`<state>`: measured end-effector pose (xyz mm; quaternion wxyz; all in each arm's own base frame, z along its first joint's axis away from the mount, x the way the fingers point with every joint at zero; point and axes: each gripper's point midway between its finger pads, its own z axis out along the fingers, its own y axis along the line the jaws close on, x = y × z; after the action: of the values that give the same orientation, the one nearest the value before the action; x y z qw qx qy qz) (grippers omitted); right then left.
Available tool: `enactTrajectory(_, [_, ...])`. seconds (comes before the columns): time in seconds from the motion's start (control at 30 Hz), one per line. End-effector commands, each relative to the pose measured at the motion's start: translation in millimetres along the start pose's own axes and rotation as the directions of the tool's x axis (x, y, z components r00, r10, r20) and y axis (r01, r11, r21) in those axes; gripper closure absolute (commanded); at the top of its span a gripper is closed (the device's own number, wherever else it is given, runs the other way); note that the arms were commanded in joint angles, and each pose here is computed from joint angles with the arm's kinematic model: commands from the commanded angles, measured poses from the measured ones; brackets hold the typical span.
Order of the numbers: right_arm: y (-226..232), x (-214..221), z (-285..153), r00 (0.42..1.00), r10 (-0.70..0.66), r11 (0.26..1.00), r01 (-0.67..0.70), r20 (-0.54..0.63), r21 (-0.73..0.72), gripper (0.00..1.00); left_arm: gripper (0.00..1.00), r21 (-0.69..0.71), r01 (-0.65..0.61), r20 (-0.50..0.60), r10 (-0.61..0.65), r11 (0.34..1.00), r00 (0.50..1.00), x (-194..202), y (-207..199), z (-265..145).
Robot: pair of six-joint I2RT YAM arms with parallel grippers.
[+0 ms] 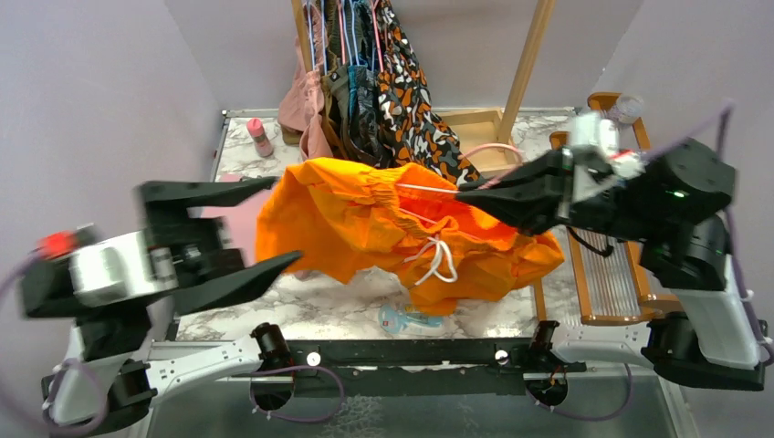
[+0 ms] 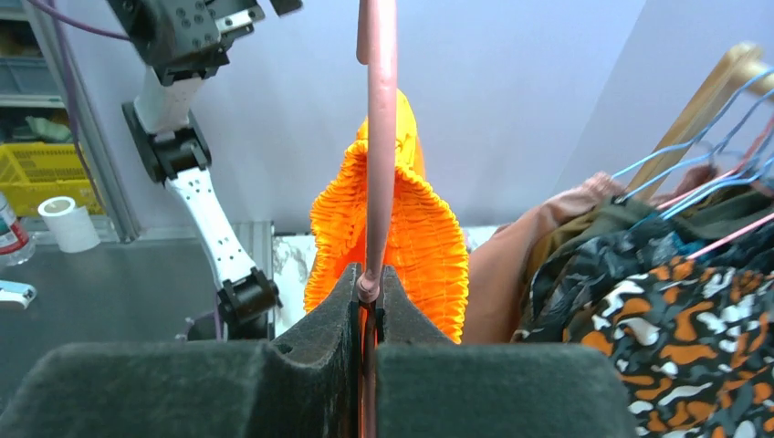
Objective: Place the shorts on the hanger
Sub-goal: Adjust the shorts on the hanger.
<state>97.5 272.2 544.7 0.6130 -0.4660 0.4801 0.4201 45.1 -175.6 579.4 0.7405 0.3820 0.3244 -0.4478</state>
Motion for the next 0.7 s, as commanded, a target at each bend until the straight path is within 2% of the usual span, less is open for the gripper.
enactTrajectory(0.0, [-0.1,29.2,-2.7,0.995,-0.014,1.0,0.014,-0.1,0.002,0.99,0.16,-0.074,-0.079,0.047,0.082,0.994,0.996,-30.3,11.8,-19.0])
enactTrajectory(0.17, [6.6,99.0,1.2,0.966,0.049,0.999,-0.051,-0.254,0.0,0.99,0.16,-0.129,-0.085,-0.006,0.085,0.988,0.996,-14.0,17.3,-33.6])
enactTrajectory(0.3, [0.3,111.7,0.9,0.946,0.06,0.998,-0.052,-0.317,0.034,0.99,0.16,-0.152,-0.103,-0.051,0.097,0.983,0.994,0.9,21.8,-35.8])
enactTrajectory(0.37, [-7.0,101.8,1.2,0.944,0.05,0.998,-0.033,-0.326,0.058,0.99,0.16,-0.154,-0.113,-0.068,0.104,0.982,0.992,6.4,23.1,-34.7])
enactTrajectory(0.43, [-14.3,55.3,1.2,0.968,0.029,0.997,-0.011,-0.25,0.071,0.99,0.16,-0.158,-0.128,-0.081,0.116,0.979,0.99,9.7,25.6,-31.8])
enactTrajectory(0.5, [-7.5,-23.0,-7.8,0.999,-0.003,1.0,0.005,-0.049,0.03,0.99,0.16,-0.164,-0.146,-0.083,0.134,0.976,0.988,7.4,29.3,-28.1])
enactTrajectory(0.57, [2.4,-80.9,-20.9,0.993,-0.036,0.999,0.038,0.116,-0.018,0.99,0.16,-0.176,-0.159,-0.071,0.149,0.971,0.986,-0.9,33.4,-25.0])
enactTrajectory(0.6, [5.3,-95.4,-26.2,0.986,-0.049,0.998,0.054,0.161,-0.027,0.99,0.16,-0.18,-0.163,-0.061,0.154,0.97,0.986,-6.0,34.7,-23.9])
enactTrajectory(0.67, [2.9,-96.4,-26.0,0.984,-0.062,0.998,0.065,0.165,-0.016,0.99,0.16,-0.192,-0.169,-0.023,0.168,0.967,0.986,-21.4,36.7,-24.5])
